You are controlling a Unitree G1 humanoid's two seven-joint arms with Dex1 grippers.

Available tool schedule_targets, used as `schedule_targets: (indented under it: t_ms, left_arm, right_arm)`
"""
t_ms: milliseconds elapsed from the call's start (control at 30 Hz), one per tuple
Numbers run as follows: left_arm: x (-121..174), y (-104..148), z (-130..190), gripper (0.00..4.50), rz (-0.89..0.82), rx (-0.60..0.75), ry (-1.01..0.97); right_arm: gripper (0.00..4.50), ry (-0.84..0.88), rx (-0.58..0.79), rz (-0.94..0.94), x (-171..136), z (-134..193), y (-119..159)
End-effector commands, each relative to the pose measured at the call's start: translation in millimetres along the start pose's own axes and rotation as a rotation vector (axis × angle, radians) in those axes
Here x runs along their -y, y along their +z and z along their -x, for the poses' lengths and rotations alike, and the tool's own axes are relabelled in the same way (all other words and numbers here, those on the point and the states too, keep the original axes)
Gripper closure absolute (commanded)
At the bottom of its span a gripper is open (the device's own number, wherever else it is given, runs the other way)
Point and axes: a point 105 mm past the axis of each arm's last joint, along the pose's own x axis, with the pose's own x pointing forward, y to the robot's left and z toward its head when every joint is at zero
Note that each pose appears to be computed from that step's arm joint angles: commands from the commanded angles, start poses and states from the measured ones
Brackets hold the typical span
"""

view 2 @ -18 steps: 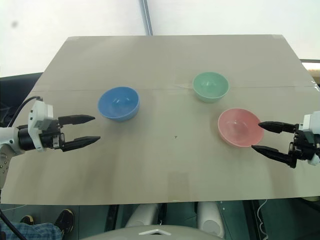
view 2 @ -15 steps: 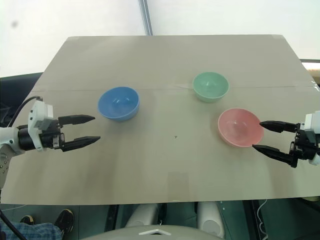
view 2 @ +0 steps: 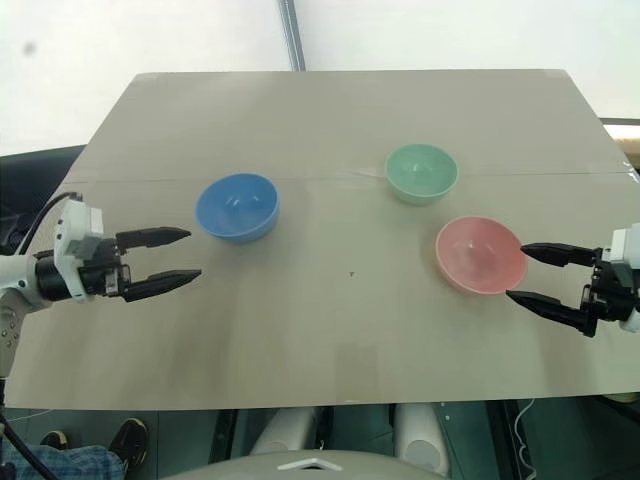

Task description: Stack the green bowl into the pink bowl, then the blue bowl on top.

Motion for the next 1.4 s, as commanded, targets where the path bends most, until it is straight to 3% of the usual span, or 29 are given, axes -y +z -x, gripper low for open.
schedule_targets:
  t_ms: [33, 200, 433, 567, 767, 967, 1233, 1333, 1367, 1400]
  left_arm:
    - [-3, 14, 5, 0.41, -0.054, 0.045, 0.015]
    - [-4, 16, 4, 0.41, -0.057, 0.060, 0.014]
    - [-6, 29, 3, 0.41, -0.056, 0.127, 0.014]
    - [-4, 31, 0, 0.41, -0.060, 0.136, 0.001]
    - [0, 42, -3, 0.41, -0.071, 0.186, -0.019]
    - [14, 51, 0, 0.41, -0.068, 0.236, -0.101]
    - [38, 48, -1, 0.41, -0.056, 0.219, -0.243]
    - [37, 46, -1, 0.38, -0.064, 0.207, -0.243]
    - [36, 46, -2, 0.38, -0.066, 0.206, -0.240]
    - [35, 45, -2, 0.38, -0.070, 0.206, -0.238]
  right_arm:
    - [0.41, -0.019, 0.016, 0.044, 3, 5, 8]
    - [0.41, -0.012, 0.007, 0.059, 2, 2, 7]
    - [0.41, 0.067, 0.026, 0.108, -17, -44, 37]
    - [0.41, 0.119, -0.101, 0.084, -33, -61, 20]
    - [0.41, -0.008, -0.280, 0.056, -18, -82, -18]
    - [0.41, -0.129, -0.401, 0.020, 4, -80, -40]
    - [0.41, -0.165, -0.524, 0.048, 13, -74, -56]
    - [1.24, -0.167, -0.529, 0.049, 14, -75, -58]
    - [1.88, -0.164, -0.530, 0.052, 13, -75, -58]
    - [2.18, -0.164, -0.532, 0.057, 13, -75, -58]
